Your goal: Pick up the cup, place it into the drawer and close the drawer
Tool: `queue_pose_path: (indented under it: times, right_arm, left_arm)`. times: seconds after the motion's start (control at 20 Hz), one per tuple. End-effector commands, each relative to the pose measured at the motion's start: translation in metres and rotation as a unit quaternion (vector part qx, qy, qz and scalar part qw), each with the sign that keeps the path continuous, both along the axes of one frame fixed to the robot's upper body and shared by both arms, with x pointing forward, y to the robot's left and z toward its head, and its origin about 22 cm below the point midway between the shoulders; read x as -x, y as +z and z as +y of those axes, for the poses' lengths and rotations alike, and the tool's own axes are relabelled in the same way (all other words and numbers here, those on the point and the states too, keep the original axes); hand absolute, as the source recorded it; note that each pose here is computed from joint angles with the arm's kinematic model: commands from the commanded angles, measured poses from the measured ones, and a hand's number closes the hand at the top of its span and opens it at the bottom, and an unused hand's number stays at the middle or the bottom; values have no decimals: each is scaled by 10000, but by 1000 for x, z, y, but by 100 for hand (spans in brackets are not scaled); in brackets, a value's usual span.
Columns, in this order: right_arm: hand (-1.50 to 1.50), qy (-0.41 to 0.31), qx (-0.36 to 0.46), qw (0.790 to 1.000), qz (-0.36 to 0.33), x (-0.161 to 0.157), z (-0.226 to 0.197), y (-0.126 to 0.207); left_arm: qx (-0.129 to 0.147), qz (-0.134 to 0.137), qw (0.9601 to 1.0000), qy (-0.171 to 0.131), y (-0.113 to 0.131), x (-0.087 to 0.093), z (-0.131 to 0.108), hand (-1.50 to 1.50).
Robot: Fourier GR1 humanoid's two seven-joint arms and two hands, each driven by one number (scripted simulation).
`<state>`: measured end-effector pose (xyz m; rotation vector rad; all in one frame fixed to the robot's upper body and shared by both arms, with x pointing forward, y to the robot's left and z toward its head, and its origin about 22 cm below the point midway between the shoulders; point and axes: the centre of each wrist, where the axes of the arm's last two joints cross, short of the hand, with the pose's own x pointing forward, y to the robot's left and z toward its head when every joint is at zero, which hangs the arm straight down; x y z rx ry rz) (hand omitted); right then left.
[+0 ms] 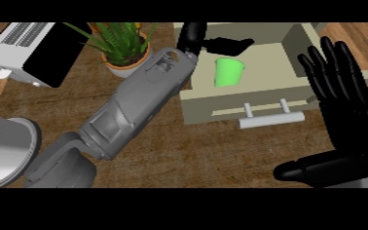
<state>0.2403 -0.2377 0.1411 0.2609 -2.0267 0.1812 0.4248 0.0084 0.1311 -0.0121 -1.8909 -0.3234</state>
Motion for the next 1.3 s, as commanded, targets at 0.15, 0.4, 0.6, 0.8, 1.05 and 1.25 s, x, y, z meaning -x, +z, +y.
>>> queue_pose_path:
  times: [0.15,0.4,0.6,0.8,1.05,1.25]
  right_arm:
    - [-150,83,-220,9996,126,-2,-3,10]
    - [-150,205,-250,9993,211,10,-22,-5]
    - [150,353,111,9992,151,19,-20,1]
    - [150,342,1048,9939,61,19,-35,12]
    - [150,308,1578,9869,100,28,-35,9]
    - [150,215,2074,9778,214,23,-32,7]
  left_arm:
    - [847,-202,9951,-470,10,4,-5,-150]
    - [1436,-319,9875,-573,16,15,-14,-150]
    - [1689,-71,9845,-466,30,-1,10,-150]
    - [1948,-118,9805,-245,20,6,36,-150]
    - [2108,48,9775,-18,3,14,96,-150]
    - [2139,15,9767,177,8,28,137,-150]
